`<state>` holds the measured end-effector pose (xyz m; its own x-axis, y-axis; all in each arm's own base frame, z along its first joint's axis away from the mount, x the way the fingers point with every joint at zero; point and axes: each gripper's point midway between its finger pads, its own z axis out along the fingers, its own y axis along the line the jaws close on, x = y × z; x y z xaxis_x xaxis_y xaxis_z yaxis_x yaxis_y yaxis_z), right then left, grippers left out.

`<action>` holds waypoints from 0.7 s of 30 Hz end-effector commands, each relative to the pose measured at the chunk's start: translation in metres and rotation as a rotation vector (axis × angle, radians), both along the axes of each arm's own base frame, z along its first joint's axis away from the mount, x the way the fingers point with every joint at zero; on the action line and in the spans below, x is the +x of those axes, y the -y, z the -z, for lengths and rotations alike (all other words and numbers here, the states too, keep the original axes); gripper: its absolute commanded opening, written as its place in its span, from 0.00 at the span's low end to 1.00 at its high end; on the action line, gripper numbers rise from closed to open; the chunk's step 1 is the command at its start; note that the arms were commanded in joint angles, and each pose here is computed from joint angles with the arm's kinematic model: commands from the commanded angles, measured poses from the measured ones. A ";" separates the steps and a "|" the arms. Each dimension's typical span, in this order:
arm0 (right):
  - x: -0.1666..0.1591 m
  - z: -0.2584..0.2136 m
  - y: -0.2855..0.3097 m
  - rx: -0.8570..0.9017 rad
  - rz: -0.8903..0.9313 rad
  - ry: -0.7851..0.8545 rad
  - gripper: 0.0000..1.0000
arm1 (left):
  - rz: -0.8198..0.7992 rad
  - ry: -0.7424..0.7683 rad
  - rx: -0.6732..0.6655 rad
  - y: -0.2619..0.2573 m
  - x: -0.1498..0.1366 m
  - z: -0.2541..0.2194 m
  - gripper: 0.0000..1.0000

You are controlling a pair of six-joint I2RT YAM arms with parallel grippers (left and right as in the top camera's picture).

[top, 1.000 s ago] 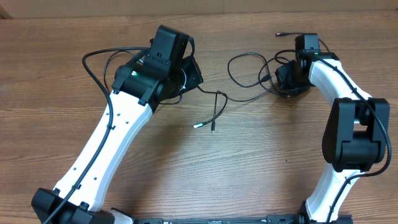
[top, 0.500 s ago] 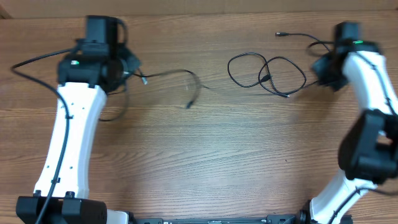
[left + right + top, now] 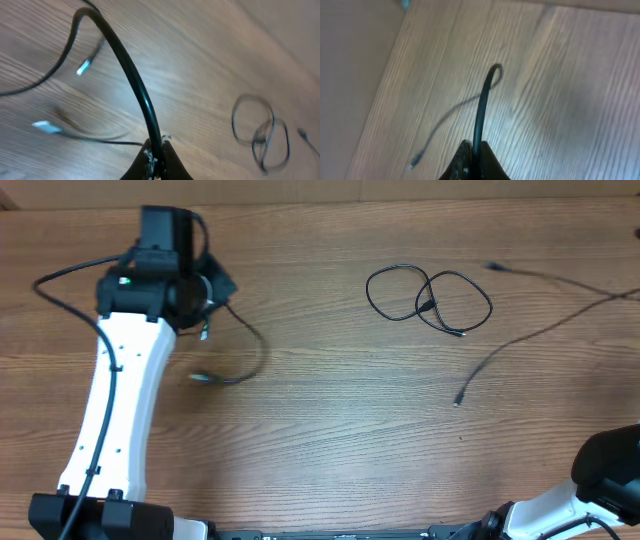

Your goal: Untangle cables

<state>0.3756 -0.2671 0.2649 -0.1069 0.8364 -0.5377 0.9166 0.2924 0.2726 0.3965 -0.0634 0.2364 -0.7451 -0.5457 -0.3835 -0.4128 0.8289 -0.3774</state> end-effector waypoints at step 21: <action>-0.019 -0.083 0.021 -0.151 -0.032 0.067 0.04 | 0.312 0.064 0.050 0.087 -0.021 -0.014 0.04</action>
<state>0.3576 -0.2908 0.3471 -0.0797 0.7431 -0.6644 0.8914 0.3515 0.2861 0.3745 -0.1518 0.2381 -0.8607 -0.2939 -0.4156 -0.1417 0.9225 -0.3590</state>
